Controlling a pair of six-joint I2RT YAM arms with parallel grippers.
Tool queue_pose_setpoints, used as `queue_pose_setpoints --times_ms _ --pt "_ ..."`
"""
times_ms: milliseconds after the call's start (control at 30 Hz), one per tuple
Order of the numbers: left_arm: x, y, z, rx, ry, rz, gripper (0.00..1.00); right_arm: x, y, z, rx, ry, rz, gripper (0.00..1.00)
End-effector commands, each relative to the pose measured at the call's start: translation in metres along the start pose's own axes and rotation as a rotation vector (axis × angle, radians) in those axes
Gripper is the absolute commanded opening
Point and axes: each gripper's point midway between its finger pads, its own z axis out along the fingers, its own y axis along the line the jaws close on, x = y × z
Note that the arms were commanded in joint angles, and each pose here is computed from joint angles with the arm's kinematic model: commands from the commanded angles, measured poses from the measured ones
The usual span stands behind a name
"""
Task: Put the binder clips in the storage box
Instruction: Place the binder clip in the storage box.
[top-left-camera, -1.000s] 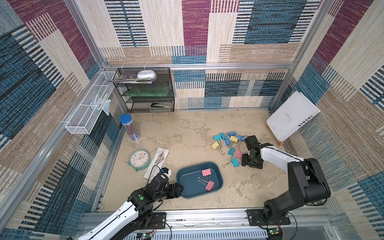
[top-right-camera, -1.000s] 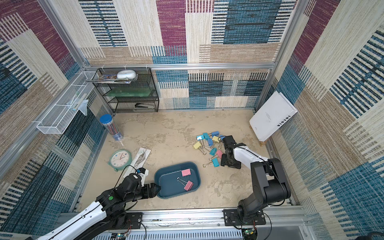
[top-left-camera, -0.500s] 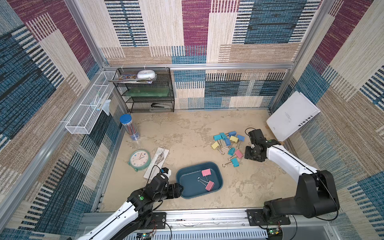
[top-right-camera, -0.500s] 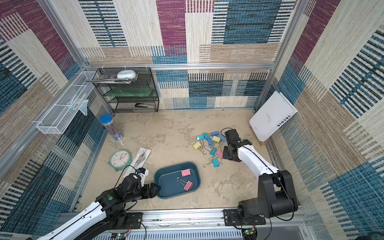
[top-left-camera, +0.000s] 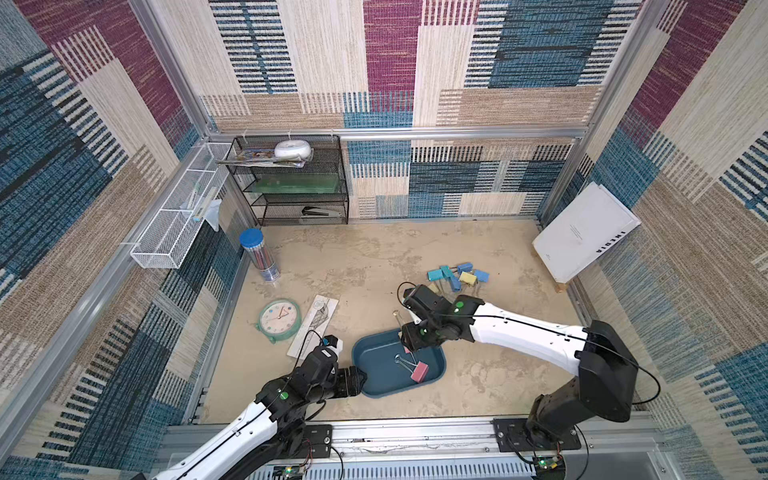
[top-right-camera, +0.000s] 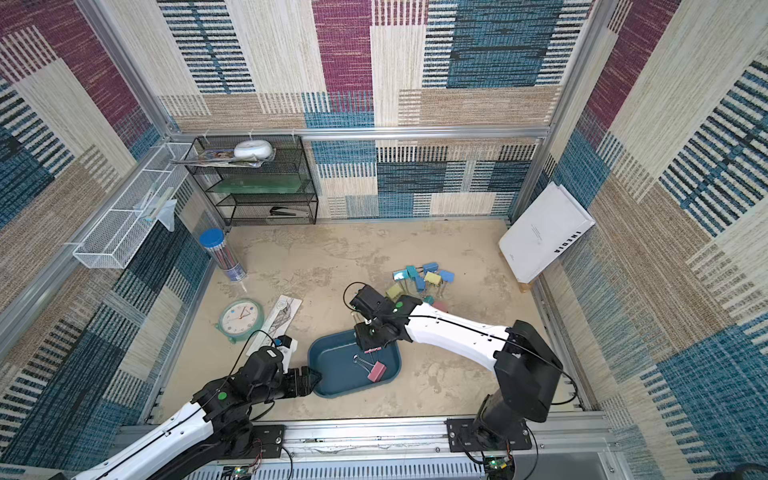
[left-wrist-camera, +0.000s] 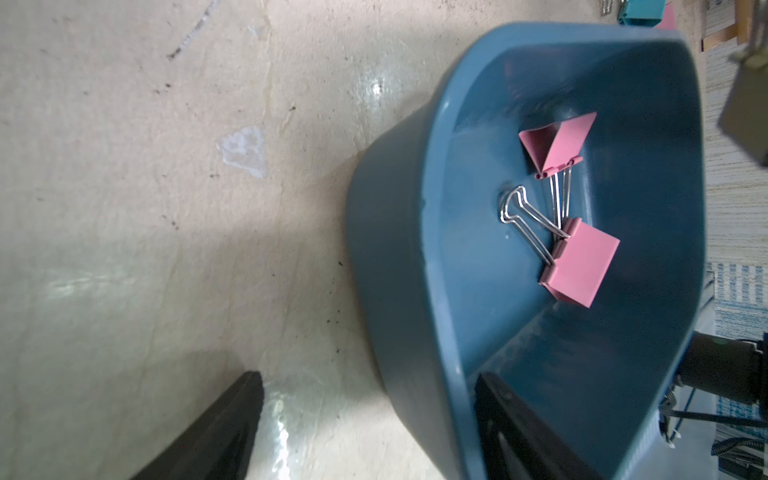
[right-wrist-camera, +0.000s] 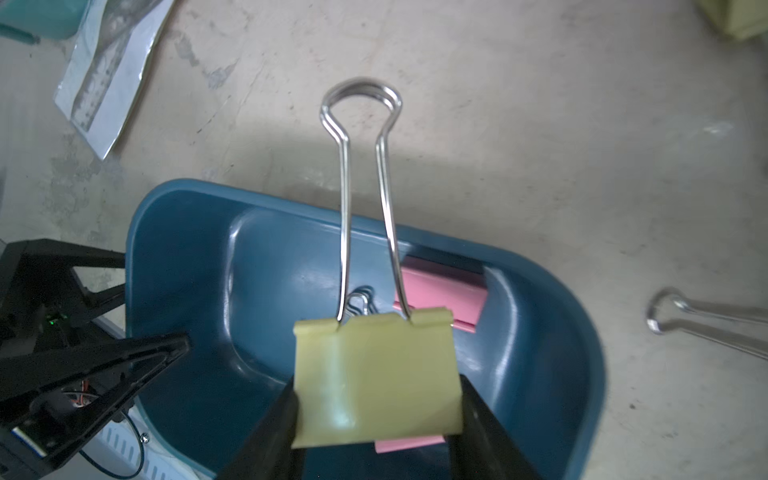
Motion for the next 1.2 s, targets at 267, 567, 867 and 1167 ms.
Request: queue_pose_setpoints --times_ms 267,567,867,1167 --pt "-0.001 0.005 0.002 -0.030 -0.001 -0.003 0.84 0.033 0.005 0.013 0.032 0.096 -0.187 0.35" --pt "-0.001 0.006 0.002 -0.037 -0.003 -0.001 0.84 0.065 -0.014 -0.005 0.051 0.200 -0.378 0.35" --pt "-0.003 0.006 0.001 -0.040 -0.008 0.003 0.84 0.078 -0.047 0.009 0.178 0.284 -0.460 0.37" --pt "-0.003 0.006 0.002 -0.046 -0.004 0.006 0.84 0.027 -0.058 -0.019 0.201 0.083 -0.370 0.71"
